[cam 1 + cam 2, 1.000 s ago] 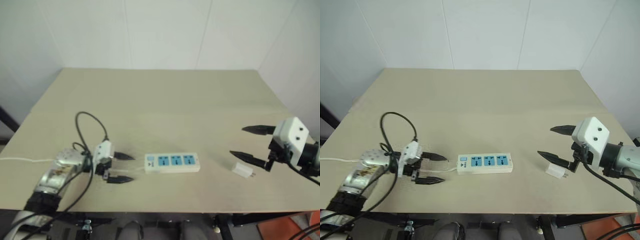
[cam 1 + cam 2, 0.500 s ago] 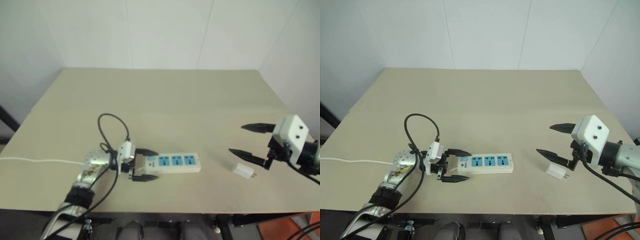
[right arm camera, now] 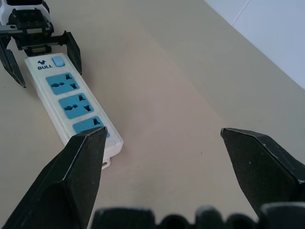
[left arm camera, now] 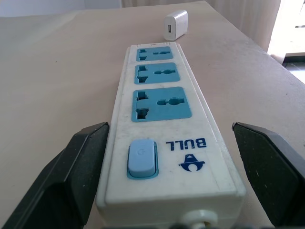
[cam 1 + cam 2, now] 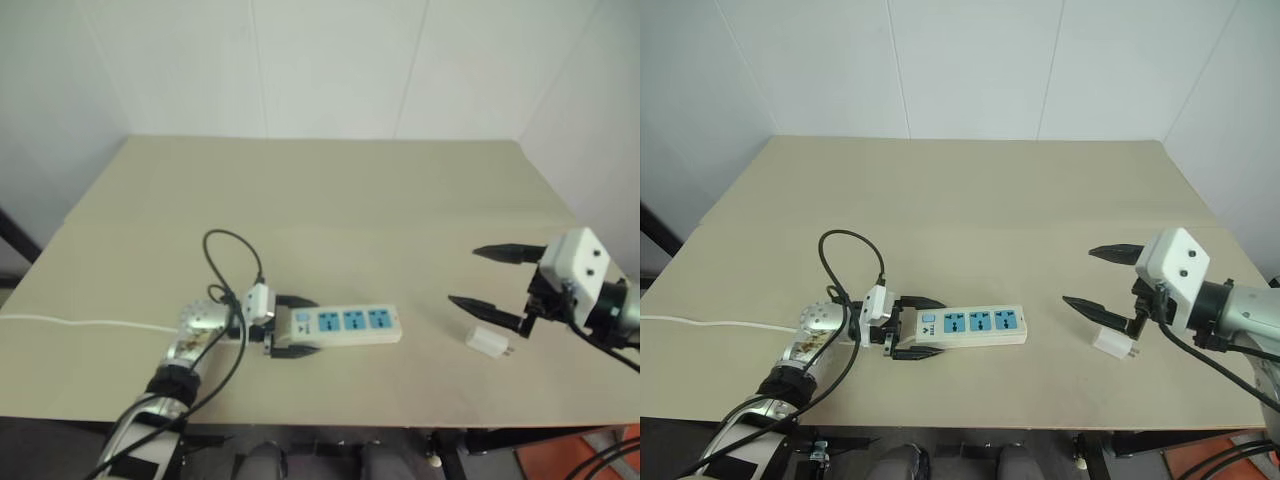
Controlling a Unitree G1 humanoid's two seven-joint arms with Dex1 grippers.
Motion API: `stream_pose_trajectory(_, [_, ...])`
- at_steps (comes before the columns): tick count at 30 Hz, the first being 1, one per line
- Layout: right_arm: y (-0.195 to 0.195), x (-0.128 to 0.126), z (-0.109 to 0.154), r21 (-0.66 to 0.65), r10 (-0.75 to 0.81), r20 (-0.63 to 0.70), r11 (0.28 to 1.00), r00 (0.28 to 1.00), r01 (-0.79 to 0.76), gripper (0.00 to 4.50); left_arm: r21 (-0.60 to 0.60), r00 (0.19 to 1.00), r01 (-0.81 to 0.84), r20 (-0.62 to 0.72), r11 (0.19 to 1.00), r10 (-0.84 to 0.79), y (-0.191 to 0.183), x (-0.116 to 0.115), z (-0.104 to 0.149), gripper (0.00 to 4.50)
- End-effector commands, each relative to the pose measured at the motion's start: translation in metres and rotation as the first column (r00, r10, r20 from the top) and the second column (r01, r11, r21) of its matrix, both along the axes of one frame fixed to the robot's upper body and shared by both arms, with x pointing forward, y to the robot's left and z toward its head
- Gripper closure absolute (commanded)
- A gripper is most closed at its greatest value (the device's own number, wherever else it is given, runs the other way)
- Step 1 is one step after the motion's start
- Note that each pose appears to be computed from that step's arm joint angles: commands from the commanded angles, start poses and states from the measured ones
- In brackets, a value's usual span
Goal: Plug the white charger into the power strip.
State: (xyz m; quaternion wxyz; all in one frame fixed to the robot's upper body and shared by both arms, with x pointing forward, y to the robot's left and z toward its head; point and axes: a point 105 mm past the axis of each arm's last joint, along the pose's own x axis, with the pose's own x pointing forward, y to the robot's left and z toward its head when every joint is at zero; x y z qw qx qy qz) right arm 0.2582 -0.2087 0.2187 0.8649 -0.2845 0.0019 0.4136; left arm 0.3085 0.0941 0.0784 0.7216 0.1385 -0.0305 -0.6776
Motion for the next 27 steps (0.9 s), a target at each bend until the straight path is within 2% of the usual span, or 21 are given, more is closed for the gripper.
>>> stream_pose_trajectory(1, [0.003, -0.001, 0.010, 0.010, 0.015, 0.037, 1.000, 0.999, -0.015, 0.00, 0.022, 0.999, 0.003, -0.039, 1.000, -0.002, 0.001, -0.002, -0.009, 0.01])
stream_pose_trajectory(10, [0.003, -0.005, 0.013, 0.007, 0.016, 0.045, 1.000, 0.999, -0.016, 0.00, 0.153, 0.989, 0.012, -0.146, 0.988, 0.011, 0.007, -0.006, -0.039, 0.01])
stream_pose_trajectory(14, [0.001, -0.005, 0.015, 0.001, 0.012, 0.048, 1.000, 0.999, -0.012, 0.00, 0.194, 0.988, 0.018, -0.157, 0.981, 0.013, 0.009, -0.006, -0.042, 0.01])
stream_pose_trajectory(18, [0.002, -0.005, 0.016, 0.006, 0.015, 0.051, 1.000, 0.999, -0.015, 0.00, 0.170, 0.985, -0.003, -0.172, 0.985, 0.033, 0.009, -0.003, -0.040, 0.01])
stream_pose_trajectory(23, [0.003, -0.003, 0.016, 0.010, 0.021, 0.052, 1.000, 0.998, -0.022, 0.00, 0.111, 0.984, -0.017, -0.172, 0.994, 0.036, 0.005, -0.001, -0.034, 1.19])
stream_pose_trajectory(27, [0.004, -0.001, 0.017, 0.014, 0.031, 0.050, 0.999, 0.998, -0.031, 0.00, 0.084, 0.987, -0.001, -0.160, 0.996, 0.014, 0.001, -0.004, -0.030, 1.19])
